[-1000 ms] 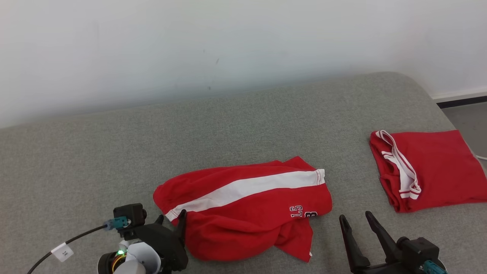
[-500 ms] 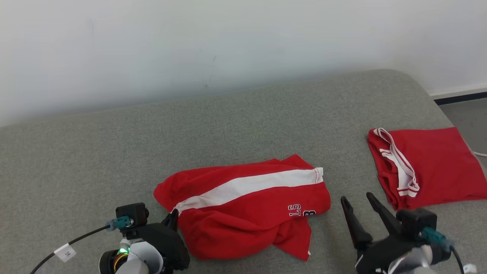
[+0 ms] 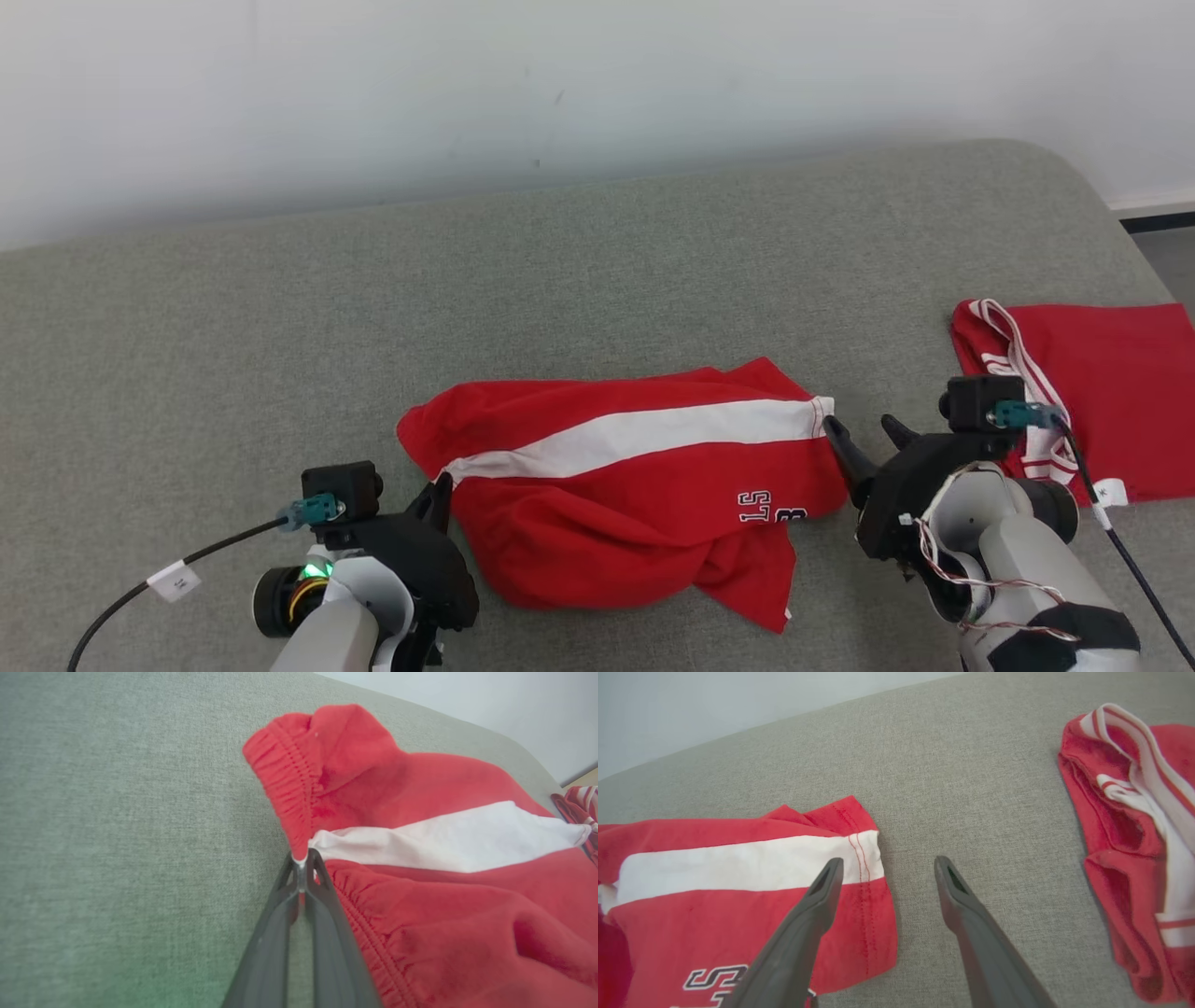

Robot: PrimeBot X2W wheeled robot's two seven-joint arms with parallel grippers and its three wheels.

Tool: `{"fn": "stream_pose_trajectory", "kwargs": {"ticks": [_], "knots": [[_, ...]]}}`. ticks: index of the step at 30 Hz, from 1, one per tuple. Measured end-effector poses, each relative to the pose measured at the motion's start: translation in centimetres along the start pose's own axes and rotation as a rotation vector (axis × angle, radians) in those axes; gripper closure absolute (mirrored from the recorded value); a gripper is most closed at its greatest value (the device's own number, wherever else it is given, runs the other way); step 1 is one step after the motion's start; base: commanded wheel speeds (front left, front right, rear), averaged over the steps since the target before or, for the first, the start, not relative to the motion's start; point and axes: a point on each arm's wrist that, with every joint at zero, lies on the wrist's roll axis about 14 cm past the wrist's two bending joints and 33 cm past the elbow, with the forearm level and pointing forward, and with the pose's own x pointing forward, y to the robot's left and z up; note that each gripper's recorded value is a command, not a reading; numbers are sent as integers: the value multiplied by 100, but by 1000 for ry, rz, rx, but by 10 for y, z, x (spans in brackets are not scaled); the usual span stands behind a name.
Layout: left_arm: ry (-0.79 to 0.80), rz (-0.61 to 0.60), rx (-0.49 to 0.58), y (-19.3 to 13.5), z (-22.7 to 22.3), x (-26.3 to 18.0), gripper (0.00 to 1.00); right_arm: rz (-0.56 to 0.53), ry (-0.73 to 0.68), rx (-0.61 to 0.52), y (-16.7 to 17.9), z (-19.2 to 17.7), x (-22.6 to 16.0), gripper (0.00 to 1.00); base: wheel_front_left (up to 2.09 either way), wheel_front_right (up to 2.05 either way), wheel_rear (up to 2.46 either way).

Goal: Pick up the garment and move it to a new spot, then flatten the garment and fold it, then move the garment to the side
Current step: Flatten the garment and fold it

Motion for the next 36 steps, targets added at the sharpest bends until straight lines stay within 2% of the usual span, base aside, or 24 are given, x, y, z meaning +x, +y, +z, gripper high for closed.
{"fn": "stream_pose_trajectory", "kwargs": {"ticks": [16,17,18,19,20,21,26,29,34,36], "knots": [[5,-10,10,3,0,10,100,46,170,6,23,-17,37,0,0,0,0],[5,-10,10,3,0,10,100,50,174,-1,25,-18,38,4,0,0,0],[6,-11,10,3,0,11,100,55,168,-3,27,-17,39,15,0,0,0],[6,-13,11,2,0,11,100,61,165,-4,29,-17,39,58,0,0,0],[6,-13,12,2,0,11,100,62,167,-5,29,-18,39,84,0,0,0],[6,-14,12,2,0,11,100,64,165,-6,30,-19,39,100,0,0,0],[-8,-15,3,1,4,11,100,81,122,0,35,-7,39,100,0,0,0],[-69,-25,-47,-2,21,11,100,101,53,22,40,13,38,100,0,0,0],[-130,-75,-91,-14,59,18,100,148,-91,60,50,65,38,100,0,0,0],[-140,-94,-76,-16,78,24,100,169,-134,78,55,87,39,100,0,0,0]]}}
